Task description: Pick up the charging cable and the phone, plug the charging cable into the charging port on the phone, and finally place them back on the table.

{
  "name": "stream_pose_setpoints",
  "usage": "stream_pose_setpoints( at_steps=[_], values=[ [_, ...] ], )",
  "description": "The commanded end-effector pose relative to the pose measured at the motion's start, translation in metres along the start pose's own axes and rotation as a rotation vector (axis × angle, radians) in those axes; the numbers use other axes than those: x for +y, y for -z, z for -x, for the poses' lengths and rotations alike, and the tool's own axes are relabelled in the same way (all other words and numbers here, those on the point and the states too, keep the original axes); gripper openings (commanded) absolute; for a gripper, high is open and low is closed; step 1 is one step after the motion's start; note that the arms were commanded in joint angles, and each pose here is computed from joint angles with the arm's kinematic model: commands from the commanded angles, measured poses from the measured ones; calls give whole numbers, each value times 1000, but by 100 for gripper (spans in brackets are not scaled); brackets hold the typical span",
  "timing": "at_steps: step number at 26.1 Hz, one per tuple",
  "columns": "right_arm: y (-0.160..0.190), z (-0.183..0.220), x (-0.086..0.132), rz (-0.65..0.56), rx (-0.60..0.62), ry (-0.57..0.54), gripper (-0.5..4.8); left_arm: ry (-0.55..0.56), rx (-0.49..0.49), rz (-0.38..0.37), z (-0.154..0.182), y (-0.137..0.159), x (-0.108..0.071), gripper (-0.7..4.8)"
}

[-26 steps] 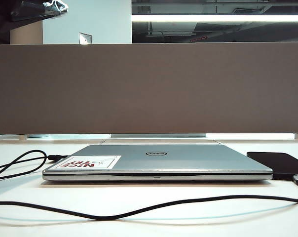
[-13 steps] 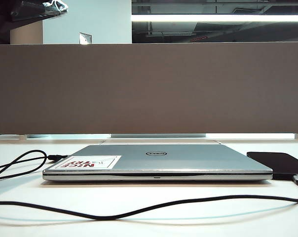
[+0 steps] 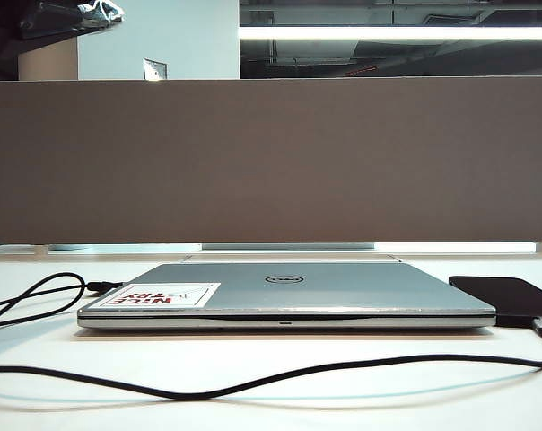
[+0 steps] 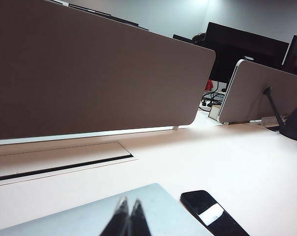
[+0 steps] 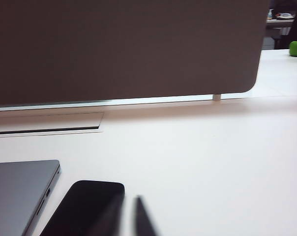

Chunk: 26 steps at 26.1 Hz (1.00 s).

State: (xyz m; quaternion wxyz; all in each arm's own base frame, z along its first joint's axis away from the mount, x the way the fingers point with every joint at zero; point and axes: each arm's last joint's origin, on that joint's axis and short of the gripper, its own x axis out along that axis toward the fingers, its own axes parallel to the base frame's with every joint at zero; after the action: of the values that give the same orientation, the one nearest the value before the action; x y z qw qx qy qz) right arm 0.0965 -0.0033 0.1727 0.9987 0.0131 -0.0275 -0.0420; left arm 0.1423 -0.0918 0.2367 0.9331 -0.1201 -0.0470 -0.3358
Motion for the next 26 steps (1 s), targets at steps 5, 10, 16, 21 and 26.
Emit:
stream_pose_setpoints(
  at_steps=[5, 10, 16, 21, 26],
  values=[
    [-3, 0, 0, 1, -15, 11, 57, 7, -17, -3, 0, -3, -1, -5],
    [-3, 0, 0, 1, -14, 11, 57, 7, -17, -3, 0, -3, -1, -5],
    [-3, 0, 0, 1, -15, 11, 57, 7, -16, -2, 0, -3, -1, -5],
    [-3, 0, 0, 1, -14, 11, 57, 9, -75, -12, 6, -12, -2, -5],
    [-3, 0, 0, 2, -12, 11, 57, -153, -139, -157, 32, -30, 15, -6]
  ],
)
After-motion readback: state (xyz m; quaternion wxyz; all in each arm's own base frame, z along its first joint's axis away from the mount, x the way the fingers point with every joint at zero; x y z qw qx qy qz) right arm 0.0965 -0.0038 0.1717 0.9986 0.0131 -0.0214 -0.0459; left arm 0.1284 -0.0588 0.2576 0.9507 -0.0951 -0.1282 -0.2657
